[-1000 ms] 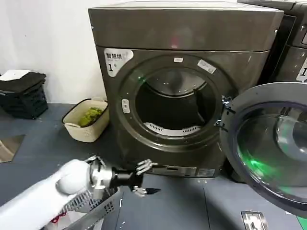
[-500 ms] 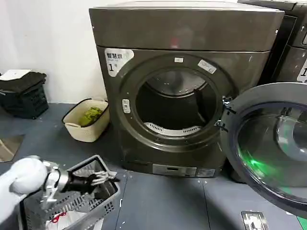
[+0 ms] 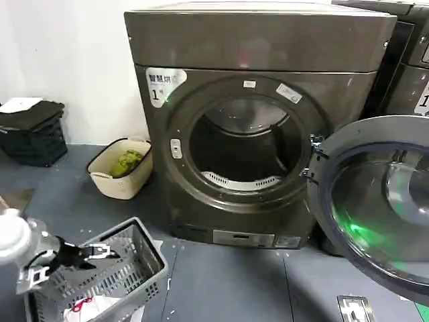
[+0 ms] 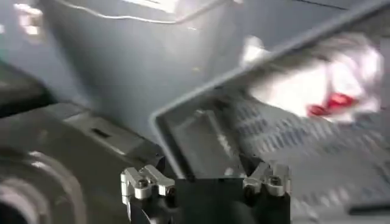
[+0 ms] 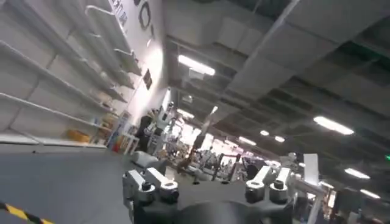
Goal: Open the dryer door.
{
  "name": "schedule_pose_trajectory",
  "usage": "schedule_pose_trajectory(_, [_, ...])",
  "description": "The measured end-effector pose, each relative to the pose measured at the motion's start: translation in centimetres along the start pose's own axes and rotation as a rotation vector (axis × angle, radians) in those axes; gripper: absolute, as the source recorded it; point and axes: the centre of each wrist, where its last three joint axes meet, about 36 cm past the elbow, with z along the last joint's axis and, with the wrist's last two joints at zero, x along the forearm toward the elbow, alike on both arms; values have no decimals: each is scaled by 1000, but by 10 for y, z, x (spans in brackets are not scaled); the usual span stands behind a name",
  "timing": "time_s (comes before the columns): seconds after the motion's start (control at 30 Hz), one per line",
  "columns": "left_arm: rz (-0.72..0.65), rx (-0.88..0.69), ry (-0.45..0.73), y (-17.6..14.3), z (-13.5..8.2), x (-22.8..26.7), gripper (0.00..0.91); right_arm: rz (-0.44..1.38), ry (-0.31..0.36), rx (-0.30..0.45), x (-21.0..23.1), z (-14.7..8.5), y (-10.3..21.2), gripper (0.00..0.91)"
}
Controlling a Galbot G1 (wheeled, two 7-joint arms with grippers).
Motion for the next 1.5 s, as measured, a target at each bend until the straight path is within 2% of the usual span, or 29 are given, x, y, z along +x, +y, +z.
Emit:
schedule_pose_trajectory(0.23, [161,-169,74,3,0,7,907,-11,6,-3,5,2,7,907])
schedule_pose_trajectory(0.4, [220,-213,104,4,3,12,907,-17,-1,13,6,3,6,907])
schedule_pose_trajectory(1.03, [232,-218,106,0,4,13,907,-13,-1,9,10,5,3,907])
schedule_pose_trajectory(1.5, [217,-239,95,-5,1,7,907,-9,31,-14,15,12,4,907])
